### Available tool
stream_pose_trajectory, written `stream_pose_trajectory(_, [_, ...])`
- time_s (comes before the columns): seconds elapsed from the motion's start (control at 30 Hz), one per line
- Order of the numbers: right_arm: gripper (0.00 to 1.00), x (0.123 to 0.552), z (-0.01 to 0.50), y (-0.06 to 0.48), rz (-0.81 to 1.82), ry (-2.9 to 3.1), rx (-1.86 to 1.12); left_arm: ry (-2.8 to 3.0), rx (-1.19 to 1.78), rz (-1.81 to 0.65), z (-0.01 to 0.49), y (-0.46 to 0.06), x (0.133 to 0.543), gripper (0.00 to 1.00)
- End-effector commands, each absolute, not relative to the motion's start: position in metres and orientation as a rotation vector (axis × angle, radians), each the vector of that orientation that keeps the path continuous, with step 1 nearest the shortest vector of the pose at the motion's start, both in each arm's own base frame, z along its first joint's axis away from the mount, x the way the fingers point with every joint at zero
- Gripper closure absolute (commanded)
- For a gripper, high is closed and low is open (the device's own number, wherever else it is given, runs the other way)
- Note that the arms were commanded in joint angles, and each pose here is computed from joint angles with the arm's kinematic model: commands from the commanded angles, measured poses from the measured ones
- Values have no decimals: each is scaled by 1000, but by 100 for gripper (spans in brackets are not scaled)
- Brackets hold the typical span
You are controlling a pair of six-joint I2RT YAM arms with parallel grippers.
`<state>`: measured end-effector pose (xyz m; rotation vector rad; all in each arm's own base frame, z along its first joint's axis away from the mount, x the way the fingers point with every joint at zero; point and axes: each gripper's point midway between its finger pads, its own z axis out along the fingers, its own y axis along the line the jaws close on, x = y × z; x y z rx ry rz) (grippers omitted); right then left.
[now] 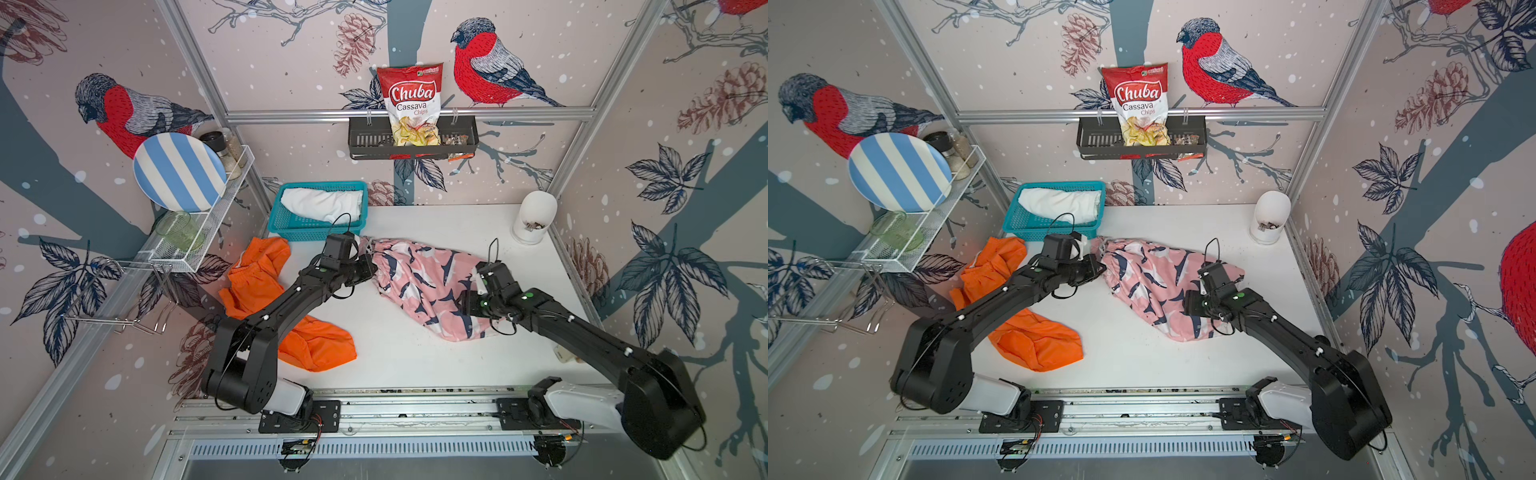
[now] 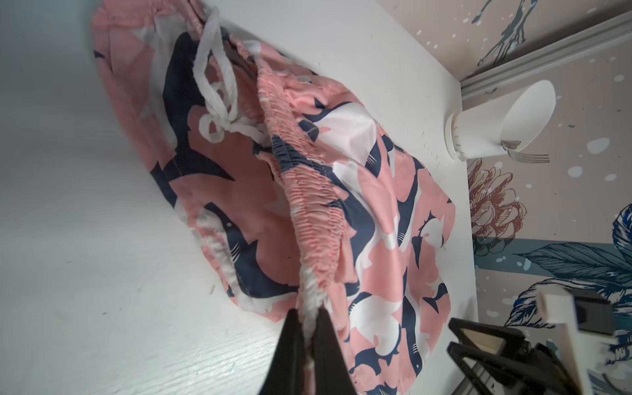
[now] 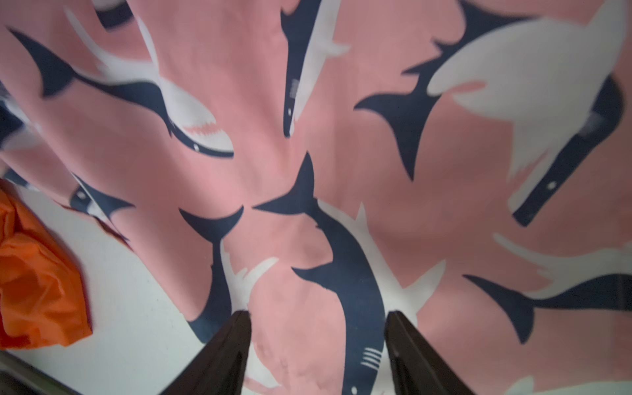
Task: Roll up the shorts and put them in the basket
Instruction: Flatten out the shorts at the center of the board.
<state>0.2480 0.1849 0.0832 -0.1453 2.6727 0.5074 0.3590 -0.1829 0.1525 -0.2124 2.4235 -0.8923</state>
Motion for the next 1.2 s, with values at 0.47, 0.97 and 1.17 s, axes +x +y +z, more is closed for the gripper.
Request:
stream_pose_trajectory(0.47, [33, 322, 63, 147, 385, 2644, 35, 2428, -442, -699, 123, -106, 300, 100])
stream_pose_trajectory(0.97, [94, 299, 38, 130, 508, 2698, 107, 2419, -464, -705, 119, -103, 306, 100])
stream_pose_trajectory(1.17, [100, 350, 76, 128, 514, 2589, 121, 2372, -553, -575, 121, -73, 316, 100])
